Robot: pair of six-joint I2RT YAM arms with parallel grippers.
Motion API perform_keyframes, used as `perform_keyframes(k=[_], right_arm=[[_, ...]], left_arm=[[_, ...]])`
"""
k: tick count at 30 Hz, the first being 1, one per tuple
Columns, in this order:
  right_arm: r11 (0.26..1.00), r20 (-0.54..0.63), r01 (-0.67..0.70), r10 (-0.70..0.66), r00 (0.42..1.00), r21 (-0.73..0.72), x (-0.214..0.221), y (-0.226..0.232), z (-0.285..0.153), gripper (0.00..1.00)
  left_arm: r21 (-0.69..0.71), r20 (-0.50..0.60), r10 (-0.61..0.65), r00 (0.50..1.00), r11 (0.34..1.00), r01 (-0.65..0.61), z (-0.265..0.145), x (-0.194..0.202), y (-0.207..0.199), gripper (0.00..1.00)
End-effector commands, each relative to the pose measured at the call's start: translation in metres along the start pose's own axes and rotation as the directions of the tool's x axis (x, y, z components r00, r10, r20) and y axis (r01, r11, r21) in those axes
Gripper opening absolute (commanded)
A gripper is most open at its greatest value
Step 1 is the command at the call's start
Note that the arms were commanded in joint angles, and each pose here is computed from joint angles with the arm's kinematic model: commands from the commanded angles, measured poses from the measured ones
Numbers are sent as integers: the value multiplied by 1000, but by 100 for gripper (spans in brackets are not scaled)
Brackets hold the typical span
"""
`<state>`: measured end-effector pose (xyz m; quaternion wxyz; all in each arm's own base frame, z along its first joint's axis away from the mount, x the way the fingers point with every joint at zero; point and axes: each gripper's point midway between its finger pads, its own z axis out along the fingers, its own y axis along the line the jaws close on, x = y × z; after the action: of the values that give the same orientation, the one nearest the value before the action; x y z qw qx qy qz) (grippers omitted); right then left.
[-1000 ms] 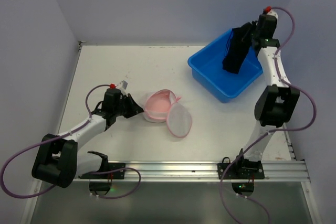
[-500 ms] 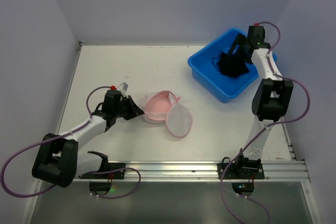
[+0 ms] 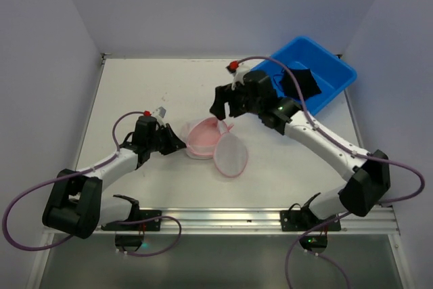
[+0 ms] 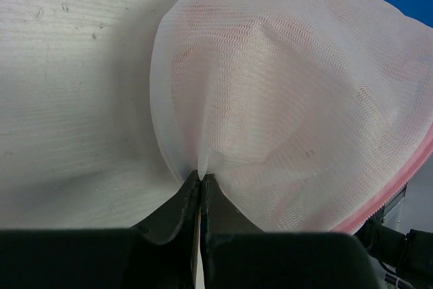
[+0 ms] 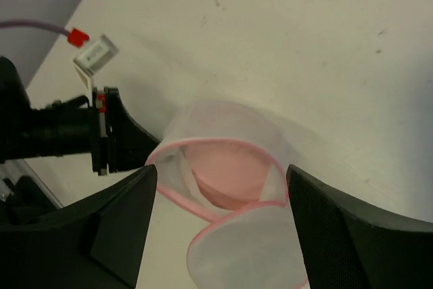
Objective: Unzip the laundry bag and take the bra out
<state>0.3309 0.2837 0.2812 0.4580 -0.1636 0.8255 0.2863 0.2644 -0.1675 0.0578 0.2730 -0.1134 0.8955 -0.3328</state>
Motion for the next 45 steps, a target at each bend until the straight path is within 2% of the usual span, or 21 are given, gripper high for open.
perform_keyframes(k=[1, 6, 10, 17, 22, 25, 26, 28, 29, 31, 32, 34, 35, 39, 43, 45], right_arm=[[998, -142, 25, -32, 989, -55, 72, 23, 36, 79], [991, -236, 71, -96, 967, -112, 128, 43, 66, 75], [986, -256, 96, -129, 958, -134, 146, 49, 92, 76], [987, -270, 146, -157, 950, -60, 160, 34, 129, 93], [986, -342, 166, -166, 925, -29, 194, 20, 146, 93], [983, -397, 181, -175, 901, -23, 215, 13, 143, 80], [982, -405, 185, -179, 896, -25, 218, 12, 142, 63], [982, -424, 189, -182, 887, -27, 228, 7, 136, 41], [981, -419, 192, -189, 888, -35, 225, 9, 132, 24], [980, -429, 191, -192, 883, -47, 228, 9, 121, 12], [979, -401, 193, -204, 893, -68, 214, 16, 112, 4], [976, -418, 180, -214, 883, -119, 213, 24, 91, 0], [972, -371, 182, -226, 901, -151, 194, 34, 77, 0], [948, -304, 181, -259, 917, -261, 173, 53, 36, 0], [868, -262, 147, -299, 918, -475, 164, 90, -3, 0], [833, -242, 143, -312, 919, -534, 160, 100, -14, 0]], left_arm=[[34, 20, 12, 1000, 999, -13, -3, -9, -10, 4], [30, 25, 13, 1000, 999, -13, -4, -11, -10, 4], [36, 24, 11, 1000, 999, -12, -5, -12, -13, 4], [36, 32, 16, 999, 999, -17, -7, -14, -15, 3], [38, 30, 14, 999, 999, -15, -7, -14, -15, 3], [40, 32, 15, 999, 999, -17, -7, -15, -16, 3], [40, 34, 16, 999, 999, -17, -7, -15, -16, 3], [43, 35, 17, 999, 999, -18, -7, -16, -17, 3], [39, 36, 16, 999, 999, -18, -6, -16, -16, 3], [37, 36, 14, 999, 999, -16, -6, -16, -16, 3], [37, 36, 14, 999, 999, -16, -6, -17, -17, 3], [37, 38, 12, 999, 999, -13, -8, -19, -19, 2], [35, 47, 10, 999, 999, -12, -9, -20, -19, 2], [4, 38, 8, 999, 1000, -8, -12, -19, -15, 2], [6, 29, 6, 1000, 1000, -6, -10, -19, -16, 1], [4, 19, 1, 1000, 1000, -1, -8, -17, -15, 1]])
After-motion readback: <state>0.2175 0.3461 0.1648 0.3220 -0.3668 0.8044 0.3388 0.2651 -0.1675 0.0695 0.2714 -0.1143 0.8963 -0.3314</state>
